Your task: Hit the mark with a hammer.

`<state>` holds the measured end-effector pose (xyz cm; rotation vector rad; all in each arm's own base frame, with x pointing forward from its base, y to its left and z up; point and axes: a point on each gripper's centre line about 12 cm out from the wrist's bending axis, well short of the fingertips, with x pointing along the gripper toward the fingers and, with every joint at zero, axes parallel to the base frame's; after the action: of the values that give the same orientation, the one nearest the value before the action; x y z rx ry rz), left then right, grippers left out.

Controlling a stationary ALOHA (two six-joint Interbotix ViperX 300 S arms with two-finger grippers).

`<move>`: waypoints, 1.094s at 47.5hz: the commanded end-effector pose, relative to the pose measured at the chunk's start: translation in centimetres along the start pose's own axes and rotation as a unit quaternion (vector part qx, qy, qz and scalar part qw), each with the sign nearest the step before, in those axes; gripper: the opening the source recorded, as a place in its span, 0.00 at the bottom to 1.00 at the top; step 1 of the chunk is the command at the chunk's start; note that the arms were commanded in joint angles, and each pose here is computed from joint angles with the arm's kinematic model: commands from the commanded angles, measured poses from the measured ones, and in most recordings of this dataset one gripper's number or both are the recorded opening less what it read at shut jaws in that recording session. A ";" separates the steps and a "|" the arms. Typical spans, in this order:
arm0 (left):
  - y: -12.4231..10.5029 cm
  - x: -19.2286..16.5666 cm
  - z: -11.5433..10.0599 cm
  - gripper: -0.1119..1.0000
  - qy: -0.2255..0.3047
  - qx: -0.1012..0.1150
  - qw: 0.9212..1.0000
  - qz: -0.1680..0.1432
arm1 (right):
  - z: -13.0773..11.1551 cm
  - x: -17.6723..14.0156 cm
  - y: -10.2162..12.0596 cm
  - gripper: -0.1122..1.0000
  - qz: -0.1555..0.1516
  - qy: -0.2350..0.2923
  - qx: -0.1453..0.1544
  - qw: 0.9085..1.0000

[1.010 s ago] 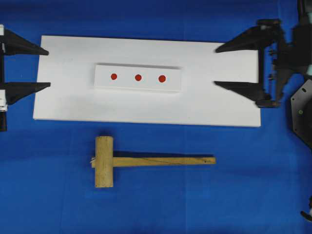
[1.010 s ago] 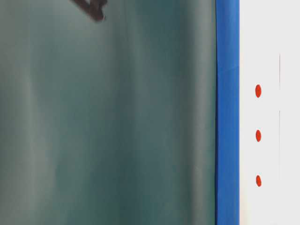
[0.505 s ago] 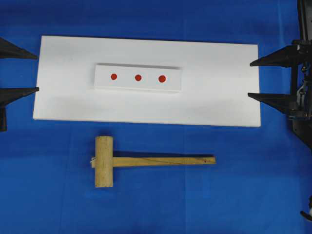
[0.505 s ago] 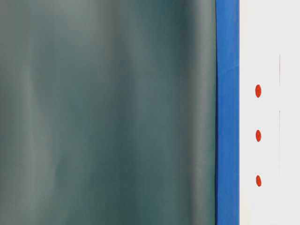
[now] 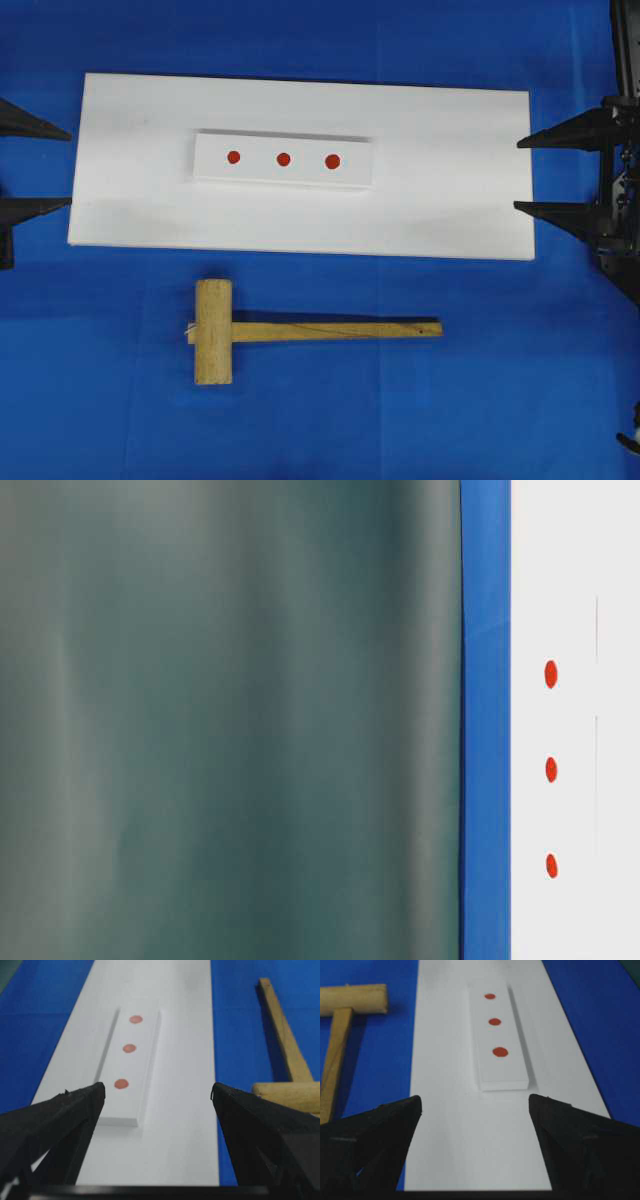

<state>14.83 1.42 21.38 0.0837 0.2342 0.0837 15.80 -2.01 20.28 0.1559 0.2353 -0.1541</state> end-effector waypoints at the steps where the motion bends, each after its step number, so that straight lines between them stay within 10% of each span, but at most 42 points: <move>1: 0.0 0.0 0.4 0.87 -0.005 0.000 1.000 -0.001 | 0.4 0.2 0.2 0.81 0.003 -0.002 -0.002 1.000; 52: 0.0 0.0 0.4 0.87 -0.004 0.000 1.000 -0.001 | 0.3 0.2 0.3 0.81 0.003 -0.002 -0.004 1.000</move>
<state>14.82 1.41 21.40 0.0822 0.2326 0.0838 15.91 -1.72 20.24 0.1462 0.2335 -0.1417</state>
